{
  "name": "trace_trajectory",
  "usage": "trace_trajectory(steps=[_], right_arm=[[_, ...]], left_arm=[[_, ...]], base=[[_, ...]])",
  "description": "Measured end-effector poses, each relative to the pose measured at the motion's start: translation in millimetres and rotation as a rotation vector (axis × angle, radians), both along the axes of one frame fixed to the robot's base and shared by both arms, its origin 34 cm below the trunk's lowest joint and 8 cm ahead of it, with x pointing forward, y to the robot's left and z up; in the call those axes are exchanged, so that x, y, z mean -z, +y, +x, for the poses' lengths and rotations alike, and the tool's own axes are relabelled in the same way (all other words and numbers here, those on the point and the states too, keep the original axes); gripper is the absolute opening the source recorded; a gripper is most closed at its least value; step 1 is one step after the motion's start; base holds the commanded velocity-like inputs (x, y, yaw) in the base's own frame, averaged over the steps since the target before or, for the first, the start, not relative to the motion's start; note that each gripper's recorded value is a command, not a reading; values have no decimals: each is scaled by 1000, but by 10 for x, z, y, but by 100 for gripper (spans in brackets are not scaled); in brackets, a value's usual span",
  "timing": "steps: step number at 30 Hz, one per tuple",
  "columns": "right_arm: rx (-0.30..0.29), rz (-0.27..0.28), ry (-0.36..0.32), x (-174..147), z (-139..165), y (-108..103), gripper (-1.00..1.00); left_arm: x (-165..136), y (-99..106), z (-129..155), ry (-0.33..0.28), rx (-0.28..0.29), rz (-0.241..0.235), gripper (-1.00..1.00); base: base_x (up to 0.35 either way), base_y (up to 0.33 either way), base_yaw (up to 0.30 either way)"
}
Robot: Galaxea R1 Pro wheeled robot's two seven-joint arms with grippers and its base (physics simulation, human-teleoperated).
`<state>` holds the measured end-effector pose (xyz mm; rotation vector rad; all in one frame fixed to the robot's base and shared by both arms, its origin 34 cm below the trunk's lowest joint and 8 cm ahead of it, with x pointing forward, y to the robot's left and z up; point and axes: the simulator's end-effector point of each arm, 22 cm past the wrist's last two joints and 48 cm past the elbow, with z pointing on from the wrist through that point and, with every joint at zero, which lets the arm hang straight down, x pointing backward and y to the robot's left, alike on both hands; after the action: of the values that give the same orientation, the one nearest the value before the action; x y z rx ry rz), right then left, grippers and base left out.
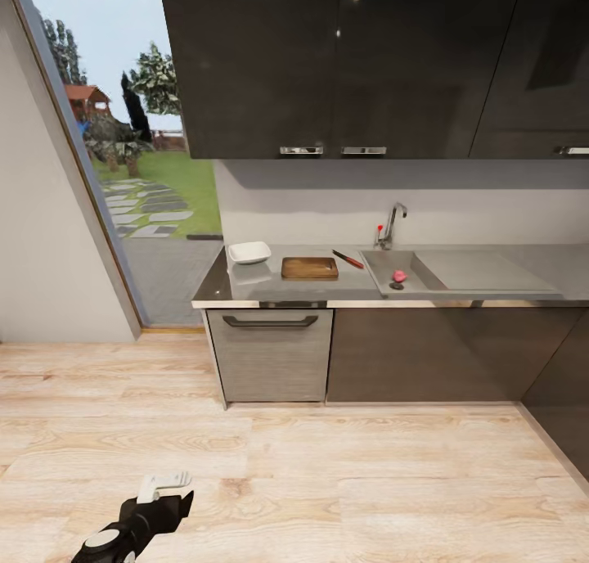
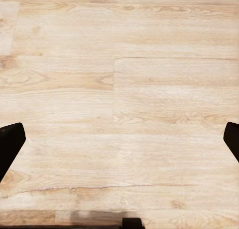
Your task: In the kitchen, take the Vidalia onion out of the sink, dice it on the chopping board with the paring knife, put the diced onion into the bowl on the countertop, then place both the paring knife and the chopping board into the sink.
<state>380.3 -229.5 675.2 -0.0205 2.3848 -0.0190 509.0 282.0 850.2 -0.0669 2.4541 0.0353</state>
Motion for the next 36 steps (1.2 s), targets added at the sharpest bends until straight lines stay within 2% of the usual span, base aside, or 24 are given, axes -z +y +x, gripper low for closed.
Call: trace_trajectory(steps=[9, 11, 15, 17, 23, 30, 34, 36], right_arm=[[1, -2, -1, -1, 2, -7, 100], [1, -1, -1, -2, 4, -2, 100], [2, 0, -2, -3, 6, 2, 100], [3, 0, -3, -5, 10, 3, 100], [3, -1, -4, -7, 15, -10, 100], [3, -3, -4, -6, 13, -18, 100], [3, -3, -5, -9, 16, -22, 100], [4, -5, -8, -12, 22, -39, 100]], left_arm=[[-182, -40, 100, -33, 3, -5, 100], [-242, -114, 128, -37, 3, -21, 100], [-423, -448, 304, -71, -4, -87, 100], [-496, -508, 391, -88, -4, -99, 100], [-971, -733, 942, -179, 3, -145, 100], [-1466, -964, 1409, -188, 44, -161, 100], [-1979, -1139, 1819, -233, 91, -151, 100], [-2284, -1217, 2117, -253, 113, -142, 100]], base=[[0, 0, 0], [0, 0, 0], [0, 0, 0], [0, 0, 0], [0, 0, 0], [0, 0, 0], [0, 0, 0], [0, 0, 0]])
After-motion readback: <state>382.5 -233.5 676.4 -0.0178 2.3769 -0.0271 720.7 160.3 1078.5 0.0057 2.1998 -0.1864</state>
